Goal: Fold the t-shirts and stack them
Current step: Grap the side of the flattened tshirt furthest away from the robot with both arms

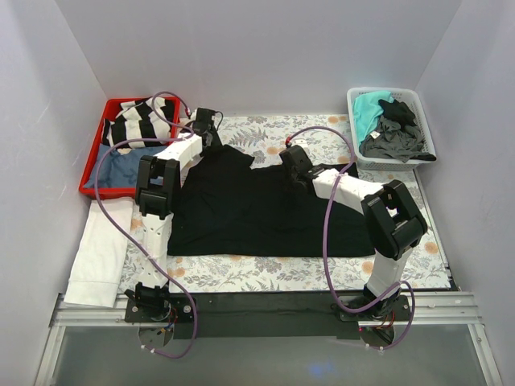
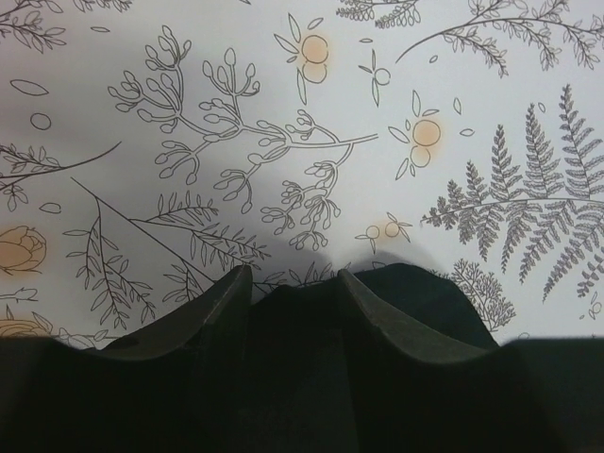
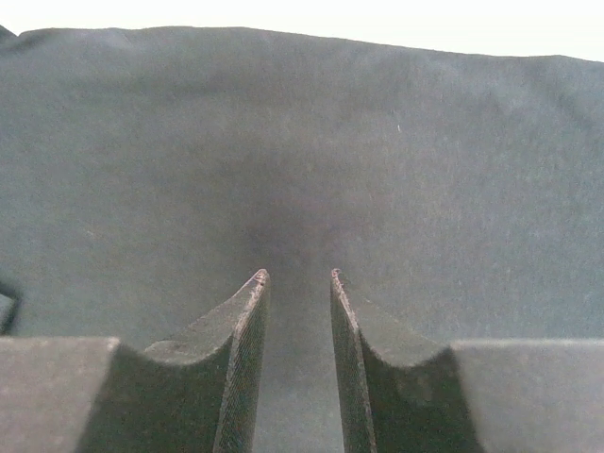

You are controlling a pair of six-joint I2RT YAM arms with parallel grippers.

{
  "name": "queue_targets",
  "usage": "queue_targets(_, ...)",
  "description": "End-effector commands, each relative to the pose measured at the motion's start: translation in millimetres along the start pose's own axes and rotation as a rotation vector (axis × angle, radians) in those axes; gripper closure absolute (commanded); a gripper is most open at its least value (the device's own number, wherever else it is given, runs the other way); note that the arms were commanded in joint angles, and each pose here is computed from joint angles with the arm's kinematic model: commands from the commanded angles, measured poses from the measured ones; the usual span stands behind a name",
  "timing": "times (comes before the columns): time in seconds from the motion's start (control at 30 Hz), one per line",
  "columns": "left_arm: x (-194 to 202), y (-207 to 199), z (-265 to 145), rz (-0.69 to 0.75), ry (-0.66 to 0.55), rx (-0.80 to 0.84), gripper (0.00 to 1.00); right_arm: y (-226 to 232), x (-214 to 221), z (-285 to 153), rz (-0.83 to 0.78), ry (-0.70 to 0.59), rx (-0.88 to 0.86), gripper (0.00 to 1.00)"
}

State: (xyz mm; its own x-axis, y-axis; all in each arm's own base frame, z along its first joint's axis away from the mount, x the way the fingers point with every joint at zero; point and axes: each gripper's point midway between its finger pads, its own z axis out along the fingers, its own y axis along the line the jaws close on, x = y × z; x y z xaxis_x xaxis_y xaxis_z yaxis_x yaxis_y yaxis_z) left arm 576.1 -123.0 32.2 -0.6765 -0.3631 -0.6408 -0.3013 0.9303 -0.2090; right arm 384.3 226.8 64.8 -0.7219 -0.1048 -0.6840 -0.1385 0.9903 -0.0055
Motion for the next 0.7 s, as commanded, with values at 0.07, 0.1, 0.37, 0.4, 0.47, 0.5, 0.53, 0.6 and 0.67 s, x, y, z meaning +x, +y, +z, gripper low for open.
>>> queue_targets(0.07, 9.1, -5.9, -24.6, 0.037, 0.047, 0.052, 0.6, 0.0, -2.3, -4.1, 0.031, -0.015, -0.009, 0.62)
queue_targets(0.1, 9.7, -8.2, -25.4, 0.035, 0.046, 0.068, 0.6, 0.5, -2.1, -4.2, 0.031, -0.014, -0.012, 0.63)
queue_targets(0.37, 19.5, -6.9, -30.6, 0.037, 0.068, 0.083, 0.74, -0.8, -0.7, -6.0, 0.035, -0.013, -0.01, 0.63)
queue_targets(0.4, 19.7, -6.9, -31.4, 0.037, 0.069, 0.084, 0.79, -0.9, 0.6, -6.2, 0.038, -0.01, -0.01, 0.63)
queue_targets(0.47, 18.3, -7.3, -31.7, 0.038, 0.066, 0.084, 0.93, -0.6, 2.0, -5.7, 0.039, -0.006, -0.012, 0.64)
queue_targets(0.5, 16.1, -7.4, -32.6, 0.037, 0.061, 0.082, 0.98, 0.8, 2.4, -6.0, 0.038, -0.005, -0.017, 0.64)
queue_targets(0.53, 15.4, -6.9, -32.7, 0.036, 0.059, 0.078, 1.0, 1.1, 3.0, -5.6, 0.039, -0.003, -0.018, 0.64)
queue_targets(0.6, 10.9, -5.4, -33.1, 0.035, 0.044, 0.063, 1.0, 1.4, 3.9, -5.5, 0.038, 0.0, -0.021, 0.64)
queue_targets(0.67, -0.4, -3.6, -36.1, 0.03, 0.008, 0.041, 1.0, 1.1, 4.0, -6.3, 0.04, 0.0, -0.021, 0.64)
